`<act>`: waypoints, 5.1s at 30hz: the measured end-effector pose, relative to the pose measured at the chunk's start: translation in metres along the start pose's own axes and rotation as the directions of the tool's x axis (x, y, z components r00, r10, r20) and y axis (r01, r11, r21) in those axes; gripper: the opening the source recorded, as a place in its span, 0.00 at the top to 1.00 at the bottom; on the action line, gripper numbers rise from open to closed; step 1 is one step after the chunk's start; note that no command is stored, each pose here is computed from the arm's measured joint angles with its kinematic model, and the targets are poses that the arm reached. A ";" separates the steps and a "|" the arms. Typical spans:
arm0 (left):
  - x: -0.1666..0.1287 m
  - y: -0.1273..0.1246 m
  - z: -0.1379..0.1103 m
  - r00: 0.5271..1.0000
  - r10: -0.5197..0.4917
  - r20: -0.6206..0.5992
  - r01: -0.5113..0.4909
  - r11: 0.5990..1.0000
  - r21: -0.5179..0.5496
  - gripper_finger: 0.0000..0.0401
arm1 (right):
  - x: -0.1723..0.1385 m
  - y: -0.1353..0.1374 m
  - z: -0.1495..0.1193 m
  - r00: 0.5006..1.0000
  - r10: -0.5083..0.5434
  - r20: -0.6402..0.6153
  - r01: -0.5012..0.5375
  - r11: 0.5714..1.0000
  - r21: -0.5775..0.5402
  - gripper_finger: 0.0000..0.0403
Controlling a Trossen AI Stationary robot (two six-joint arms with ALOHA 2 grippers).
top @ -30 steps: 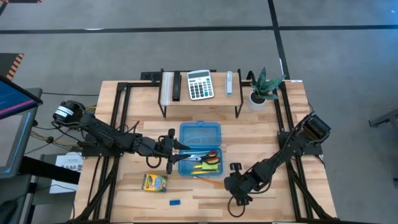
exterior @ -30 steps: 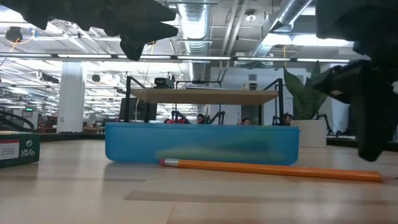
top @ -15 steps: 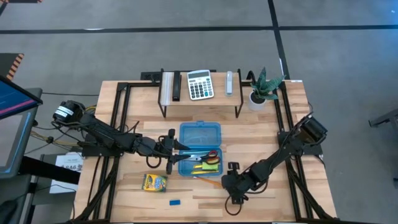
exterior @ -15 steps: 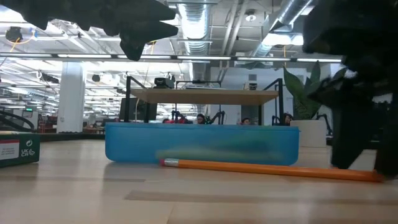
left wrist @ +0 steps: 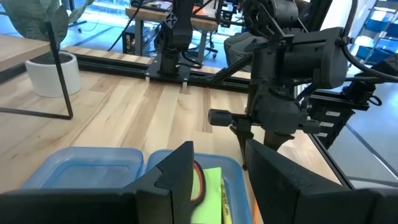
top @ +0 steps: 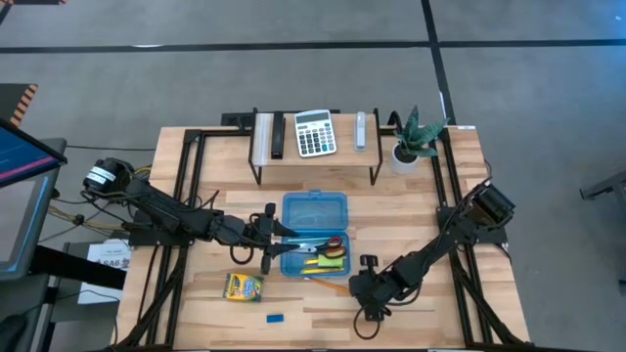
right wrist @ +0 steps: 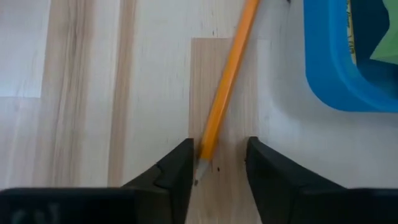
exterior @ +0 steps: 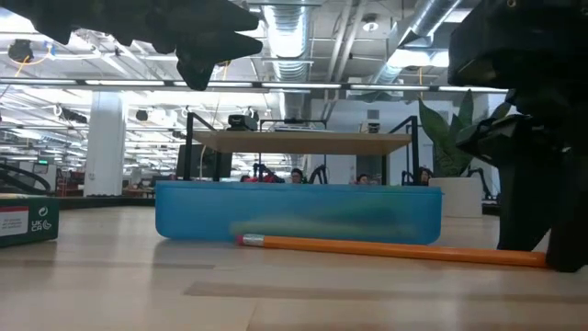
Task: Pack school essentials
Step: Put the orange pencil into the blue supply box
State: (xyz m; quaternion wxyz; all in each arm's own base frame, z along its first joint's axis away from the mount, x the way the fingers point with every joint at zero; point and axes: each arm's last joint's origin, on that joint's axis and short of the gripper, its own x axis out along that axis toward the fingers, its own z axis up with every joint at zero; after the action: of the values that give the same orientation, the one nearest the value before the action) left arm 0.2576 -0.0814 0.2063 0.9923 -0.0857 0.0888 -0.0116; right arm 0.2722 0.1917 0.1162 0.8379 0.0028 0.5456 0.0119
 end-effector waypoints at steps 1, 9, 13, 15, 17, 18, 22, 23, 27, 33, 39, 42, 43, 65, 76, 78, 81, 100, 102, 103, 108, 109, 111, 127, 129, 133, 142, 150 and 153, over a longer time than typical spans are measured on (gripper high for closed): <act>0.000 0.000 0.000 1.000 -0.001 0.002 0.001 1.000 -0.002 0.67 | 0.000 0.000 -0.001 1.000 -0.002 -0.004 0.001 1.000 -0.002 0.62; 0.000 -0.001 0.001 1.000 -0.003 0.010 0.004 1.000 -0.025 0.67 | 0.000 0.000 -0.002 1.000 0.008 -0.021 -0.008 1.000 -0.014 0.80; 0.000 -0.001 0.001 1.000 -0.003 0.009 0.003 1.000 -0.023 0.67 | 0.001 -0.001 -0.002 0.999 0.018 -0.029 -0.018 1.000 -0.015 0.87; 0.000 -0.001 0.001 1.000 -0.004 0.009 0.004 1.000 -0.023 0.67 | 0.001 -0.001 -0.002 0.999 0.019 -0.030 -0.020 1.000 -0.022 0.90; 0.000 -0.001 0.001 1.000 -0.005 0.009 0.006 1.000 -0.023 0.67 | 0.001 -0.001 -0.002 0.999 0.019 -0.032 -0.020 0.999 -0.031 0.93; 0.000 -0.001 0.001 1.000 -0.010 0.008 0.011 1.000 -0.023 0.67 | 0.001 -0.001 -0.002 0.999 0.020 -0.032 -0.021 0.999 -0.031 0.95; 0.000 -0.001 0.001 1.000 -0.022 0.007 0.023 0.999 -0.024 0.67 | 0.000 0.000 -0.001 0.999 0.021 -0.034 -0.022 0.999 -0.032 0.97; 0.000 -0.001 0.001 1.000 -0.023 0.008 0.023 0.999 -0.024 0.67 | 0.000 0.000 0.000 0.999 0.022 -0.034 -0.023 0.999 -0.031 0.97; 0.001 -0.003 0.003 0.999 -0.049 0.007 0.049 0.998 -0.025 0.67 | -0.002 0.001 0.003 0.999 0.026 -0.037 -0.028 0.999 -0.028 0.96; 0.001 -0.007 0.004 0.994 -0.105 -0.016 0.105 0.994 -0.003 0.67 | -0.006 0.002 0.013 0.999 0.033 -0.033 -0.033 0.999 -0.010 0.97; -0.001 -0.013 0.000 0.991 -0.125 -0.042 0.126 0.992 0.007 0.67 | -0.010 0.003 0.021 0.999 0.034 -0.033 -0.034 0.999 -0.004 0.96; -0.002 -0.014 -0.001 0.991 -0.120 -0.050 0.121 0.993 0.011 0.67 | -0.011 0.003 0.023 0.999 0.031 -0.032 -0.032 0.999 -0.004 0.97; -0.002 -0.015 -0.001 0.991 -0.120 -0.051 0.121 0.993 0.011 0.67 | -0.011 0.003 0.024 0.999 0.032 -0.029 -0.032 0.999 -0.003 0.98; -0.002 -0.014 -0.002 0.993 -0.102 -0.063 0.104 0.994 0.016 0.67 | -0.011 0.001 0.029 0.999 0.050 -0.012 -0.050 0.999 0.012 1.00; -0.002 -0.014 -0.002 0.993 -0.099 -0.063 0.100 0.995 0.016 0.67 | -0.024 0.000 0.033 0.997 0.073 0.018 -0.073 0.997 0.024 1.00; -0.002 -0.014 -0.002 0.993 -0.099 -0.062 0.100 0.995 0.016 0.67 | -0.029 0.000 0.035 0.996 0.084 0.040 -0.085 0.996 0.028 1.00; -0.002 -0.014 -0.002 0.993 -0.098 -0.062 0.099 0.995 0.015 0.67 | -0.036 -0.001 0.037 0.994 0.090 0.055 -0.092 0.995 0.030 1.00; 0.006 -0.025 -0.017 0.987 -0.119 -0.110 0.123 0.992 0.033 0.67 | -0.039 0.002 0.041 0.988 0.114 0.105 -0.114 0.993 -0.006 0.78; 0.012 -0.033 -0.025 0.979 -0.132 -0.153 0.140 0.989 0.038 0.67 | -0.038 0.001 0.041 0.989 0.111 0.100 -0.111 0.994 -0.009 0.76; 0.015 -0.038 -0.029 0.975 -0.138 -0.176 0.148 0.988 0.045 0.67 | -0.038 0.001 0.041 0.989 0.111 0.100 -0.110 0.994 -0.009 0.76; 0.034 -0.065 -0.043 0.942 -0.187 -0.277 0.213 0.975 0.068 0.67 | -0.038 0.000 0.040 0.991 0.086 0.101 -0.085 0.996 -0.016 0.76; 0.037 -0.069 -0.046 0.935 -0.187 -0.302 0.216 0.974 0.067 0.67 | -0.038 0.001 0.039 0.991 0.085 0.099 -0.084 0.996 -0.017 0.76; 0.041 -0.077 -0.052 0.916 -0.168 -0.364 0.207 0.976 0.070 0.67 | -0.039 0.002 0.039 0.991 0.087 0.097 -0.085 0.996 -0.021 0.76; 0.072 -0.092 -0.083 0.815 0.034 -0.579 0.068 0.986 0.153 0.63 | -0.039 0.003 0.039 0.991 0.090 0.101 -0.088 0.996 -0.022 0.76; 0.072 -0.090 -0.083 0.811 0.057 -0.583 0.045 0.986 0.159 0.62 | -0.039 0.003 0.039 0.991 0.090 0.100 -0.088 0.996 -0.023 0.76; 0.070 -0.088 -0.086 0.793 0.090 -0.603 0.014 0.986 0.166 0.62 | -0.039 0.003 0.039 0.991 0.090 0.101 -0.088 0.996 -0.024 0.76; 0.069 -0.085 -0.087 0.777 0.109 -0.620 -0.014 0.988 0.156 0.62 | -0.039 0.002 0.039 0.990 0.091 0.104 -0.088 0.996 -0.028 0.76; 0.066 -0.090 -0.088 0.785 0.117 -0.609 -0.029 0.988 0.153 0.62 | -0.039 0.002 0.039 0.990 0.091 0.104 -0.088 0.996 -0.028 0.76; 0.063 -0.094 -0.089 0.790 0.126 -0.600 -0.029 0.985 0.169 0.62 | -0.039 0.002 0.039 0.990 0.091 0.104 -0.088 0.996 -0.032 0.76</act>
State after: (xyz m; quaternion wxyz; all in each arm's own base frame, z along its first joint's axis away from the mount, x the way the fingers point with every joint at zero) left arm 0.3032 -0.1919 0.1248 0.9142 0.0013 0.4053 -0.0042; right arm 0.2924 0.1932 0.1677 0.8642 0.0165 0.4997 0.0567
